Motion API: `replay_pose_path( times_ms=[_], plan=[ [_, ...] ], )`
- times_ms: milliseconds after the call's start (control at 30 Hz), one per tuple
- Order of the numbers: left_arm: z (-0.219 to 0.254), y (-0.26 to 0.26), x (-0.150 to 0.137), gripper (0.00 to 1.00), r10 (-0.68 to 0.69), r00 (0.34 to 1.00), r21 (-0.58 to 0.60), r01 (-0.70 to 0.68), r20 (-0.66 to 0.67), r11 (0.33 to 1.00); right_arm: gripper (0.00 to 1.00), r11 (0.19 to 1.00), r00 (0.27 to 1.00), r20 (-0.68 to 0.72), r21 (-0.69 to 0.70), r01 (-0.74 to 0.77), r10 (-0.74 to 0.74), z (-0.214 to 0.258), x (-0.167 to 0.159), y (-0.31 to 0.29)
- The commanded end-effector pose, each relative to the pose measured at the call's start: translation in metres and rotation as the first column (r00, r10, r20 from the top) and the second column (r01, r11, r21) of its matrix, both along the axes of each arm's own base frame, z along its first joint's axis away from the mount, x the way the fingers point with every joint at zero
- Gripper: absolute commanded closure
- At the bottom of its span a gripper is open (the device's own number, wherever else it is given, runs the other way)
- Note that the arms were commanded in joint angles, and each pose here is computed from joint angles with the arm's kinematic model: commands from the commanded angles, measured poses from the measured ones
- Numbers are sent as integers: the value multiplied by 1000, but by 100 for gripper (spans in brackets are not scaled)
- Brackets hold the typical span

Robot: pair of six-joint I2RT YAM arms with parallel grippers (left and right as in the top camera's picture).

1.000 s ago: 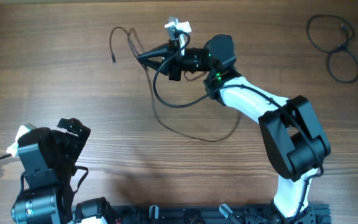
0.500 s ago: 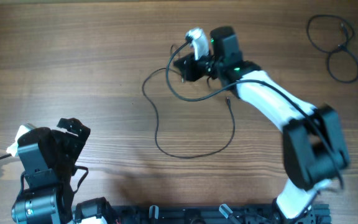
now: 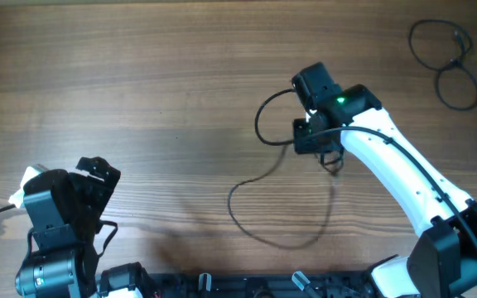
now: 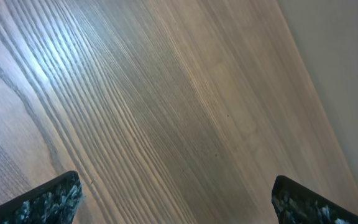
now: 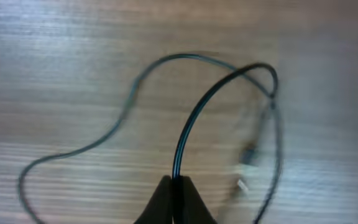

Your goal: Untangle cables

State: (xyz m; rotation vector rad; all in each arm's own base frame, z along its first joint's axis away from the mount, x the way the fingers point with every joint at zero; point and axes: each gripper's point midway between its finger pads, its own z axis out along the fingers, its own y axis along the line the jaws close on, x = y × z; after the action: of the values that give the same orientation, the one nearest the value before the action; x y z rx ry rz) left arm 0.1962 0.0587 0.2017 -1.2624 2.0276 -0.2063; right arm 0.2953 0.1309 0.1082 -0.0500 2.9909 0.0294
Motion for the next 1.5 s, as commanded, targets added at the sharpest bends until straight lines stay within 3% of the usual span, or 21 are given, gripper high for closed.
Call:
replay_pose_path(
  times_ms=[0,67,133,167,200,233,267,600,733,867,933,1000,1200,1333,1433,1467],
  plan=[
    [2,1,0,0,7,1000,-1,-7,7,1000,92,970,990,-114,236,-56,85,-6,-22,41],
    [2,1,0,0,7,1000,-1,-7,7,1000,83,910,961,-93,357,-210,259,-1,-33,66],
    [2,1,0,0,7,1000,-1,-7,7,1000,72,874,936,-56,381,-302,347,1,-36,76],
    [2,1,0,0,7,1000,-1,-7,8,1000,57,869,929,-54,377,-320,365,1,-38,78],
    [2,1,0,0,7,1000,-1,-7,7,1000,34,860,919,-49,375,-347,392,0,-41,80],
    [2,1,0,0,7,1000,-1,-7,7,1000,4,852,909,-47,372,-368,413,0,-44,82],
    [2,1,0,0,7,1000,-1,-7,7,1000,0,844,900,-49,371,-386,433,0,-48,85],
    [2,1,0,0,7,1000,-1,-7,7,1000,1,684,732,-9,363,-632,681,-24,-106,134],
    [2,1,0,0,7,1000,-1,-7,7,1000,12,605,628,-69,363,-708,776,-54,-159,141],
    [2,1,0,0,7,1000,-1,-7,7,1000,13,528,543,-39,300,-794,839,-58,-180,156],
    [2,1,0,0,7,1000,-1,-7,7,1000,25,582,585,-31,151,-799,811,-68,-175,155],
    [2,1,0,0,7,1000,-1,-7,7,1000,28,631,630,-35,38,-775,776,-78,-170,148],
    [2,1,0,0,7,1000,-1,-7,7,1000,29,587,578,-108,81,-806,809,-102,-183,149],
    [2,1,0,0,7,1000,-1,-7,7,1000,42,583,560,-186,104,-806,807,-119,-193,143],
    [2,1,0,0,7,1000,-1,-7,7,1000,46,588,561,-211,99,-803,801,-123,-195,139],
    [2,1,0,0,7,1000,-1,-7,7,1000,52,589,563,-208,94,-802,800,-124,-194,139]
  ],
)
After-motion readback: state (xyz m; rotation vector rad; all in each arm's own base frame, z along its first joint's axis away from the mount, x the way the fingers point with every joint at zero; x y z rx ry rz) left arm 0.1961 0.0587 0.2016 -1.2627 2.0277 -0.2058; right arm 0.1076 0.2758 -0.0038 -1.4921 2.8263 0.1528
